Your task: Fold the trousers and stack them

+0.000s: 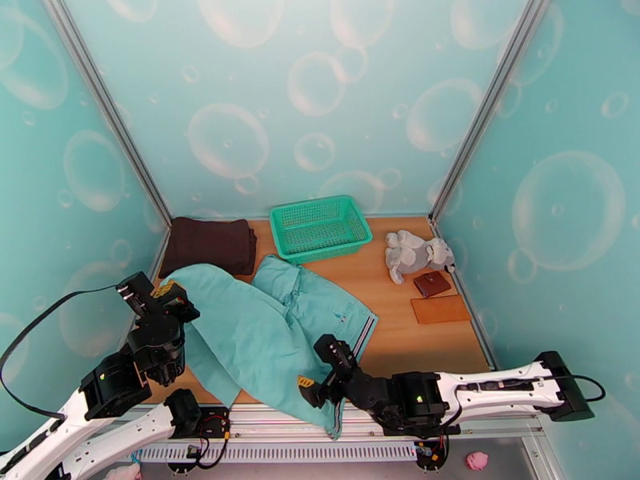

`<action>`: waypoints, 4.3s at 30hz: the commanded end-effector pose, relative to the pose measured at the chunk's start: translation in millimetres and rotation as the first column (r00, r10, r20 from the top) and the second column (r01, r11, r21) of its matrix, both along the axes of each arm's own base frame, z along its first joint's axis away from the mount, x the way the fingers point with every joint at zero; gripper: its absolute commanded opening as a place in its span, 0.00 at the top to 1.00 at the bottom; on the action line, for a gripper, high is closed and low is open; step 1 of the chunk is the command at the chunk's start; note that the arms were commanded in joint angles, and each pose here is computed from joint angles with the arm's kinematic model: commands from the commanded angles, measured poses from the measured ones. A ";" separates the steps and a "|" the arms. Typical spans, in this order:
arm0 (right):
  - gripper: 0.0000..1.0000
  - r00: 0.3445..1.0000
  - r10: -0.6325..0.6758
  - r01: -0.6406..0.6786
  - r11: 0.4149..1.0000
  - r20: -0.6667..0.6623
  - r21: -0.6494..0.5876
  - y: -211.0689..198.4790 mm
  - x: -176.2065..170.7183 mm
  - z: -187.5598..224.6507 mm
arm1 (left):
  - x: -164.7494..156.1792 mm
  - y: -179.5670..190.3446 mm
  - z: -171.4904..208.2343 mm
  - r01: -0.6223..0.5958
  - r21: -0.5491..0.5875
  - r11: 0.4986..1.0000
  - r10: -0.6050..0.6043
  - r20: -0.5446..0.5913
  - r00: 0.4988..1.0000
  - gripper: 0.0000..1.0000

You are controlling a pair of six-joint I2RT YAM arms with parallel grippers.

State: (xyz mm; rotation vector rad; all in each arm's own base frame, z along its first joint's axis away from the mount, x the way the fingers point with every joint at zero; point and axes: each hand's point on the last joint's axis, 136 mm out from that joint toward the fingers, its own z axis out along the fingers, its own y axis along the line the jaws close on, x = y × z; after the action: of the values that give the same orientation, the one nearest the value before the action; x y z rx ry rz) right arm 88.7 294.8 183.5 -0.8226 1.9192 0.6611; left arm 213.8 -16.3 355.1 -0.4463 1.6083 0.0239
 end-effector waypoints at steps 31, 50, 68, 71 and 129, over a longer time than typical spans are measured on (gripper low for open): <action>0.01 0.493 -0.812 0.516 0.562 -0.313 -0.646 -157.9 174.7 -200.7 | 15.2 -21.9 9.7 0.143 -0.066 0.988 -0.142 0.025 0.990 1.00; 0.01 0.487 -0.873 0.642 0.333 0.032 -0.690 -226.9 311.3 -110.1 | -5.2 -146.7 -121.2 0.638 -0.259 0.726 -0.686 -0.349 0.639 0.91; 0.01 0.617 -0.688 0.555 0.724 -0.382 -0.408 -108.9 123.9 -161.8 | -29.6 -297.9 -190.3 0.810 -0.225 0.542 -0.786 -0.477 0.393 0.87; 0.01 0.552 -0.761 0.587 0.644 -0.340 -0.490 -132.0 125.4 -170.7 | -31.2 -294.3 -192.7 0.790 -0.193 0.583 -0.747 -0.509 0.427 0.71; 0.01 0.699 -0.599 0.581 0.794 -0.392 -0.178 -125.3 126.7 -145.5 | -73.8 -100.9 -295.3 0.161 -0.204 0.966 -0.260 -0.780 0.569 0.66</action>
State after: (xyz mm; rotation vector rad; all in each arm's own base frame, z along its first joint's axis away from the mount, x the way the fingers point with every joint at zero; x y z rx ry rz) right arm 219.7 178.0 46.8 -0.0660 2.4196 0.4415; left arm 148.8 -132.0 62.9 -0.3247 2.5445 -0.1765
